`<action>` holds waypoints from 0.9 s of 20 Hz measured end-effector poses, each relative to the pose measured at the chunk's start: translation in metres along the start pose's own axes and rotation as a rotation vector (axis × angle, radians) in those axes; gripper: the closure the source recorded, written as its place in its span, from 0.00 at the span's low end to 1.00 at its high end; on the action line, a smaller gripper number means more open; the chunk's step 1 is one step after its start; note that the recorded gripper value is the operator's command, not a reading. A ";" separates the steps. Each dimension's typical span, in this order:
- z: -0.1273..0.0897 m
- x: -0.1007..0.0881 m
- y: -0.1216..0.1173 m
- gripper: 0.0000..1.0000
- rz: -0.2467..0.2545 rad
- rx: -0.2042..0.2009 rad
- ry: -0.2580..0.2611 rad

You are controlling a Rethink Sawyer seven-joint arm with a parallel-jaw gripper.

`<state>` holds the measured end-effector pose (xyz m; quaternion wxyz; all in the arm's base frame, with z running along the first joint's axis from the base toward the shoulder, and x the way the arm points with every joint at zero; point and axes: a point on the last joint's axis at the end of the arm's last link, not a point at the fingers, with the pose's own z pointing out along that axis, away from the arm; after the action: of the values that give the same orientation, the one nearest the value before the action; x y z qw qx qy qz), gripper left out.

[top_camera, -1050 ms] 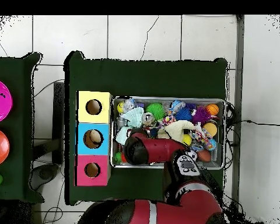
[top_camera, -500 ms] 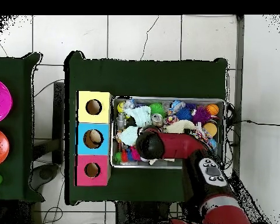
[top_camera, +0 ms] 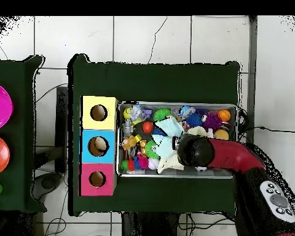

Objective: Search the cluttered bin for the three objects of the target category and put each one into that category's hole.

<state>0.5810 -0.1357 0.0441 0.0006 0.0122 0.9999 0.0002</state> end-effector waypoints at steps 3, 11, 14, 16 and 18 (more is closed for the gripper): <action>-0.005 0.003 -0.026 1.00 -0.014 0.008 0.001; -0.002 0.006 -0.084 1.00 -0.091 0.039 -0.029; 0.006 0.005 -0.092 1.00 -0.111 0.038 -0.035; 0.018 0.005 -0.094 1.00 -0.129 0.036 -0.033; 0.025 0.006 -0.091 1.00 -0.142 0.033 -0.029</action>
<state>0.5730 -0.2266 0.0189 0.0150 -0.0588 0.9980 -0.0163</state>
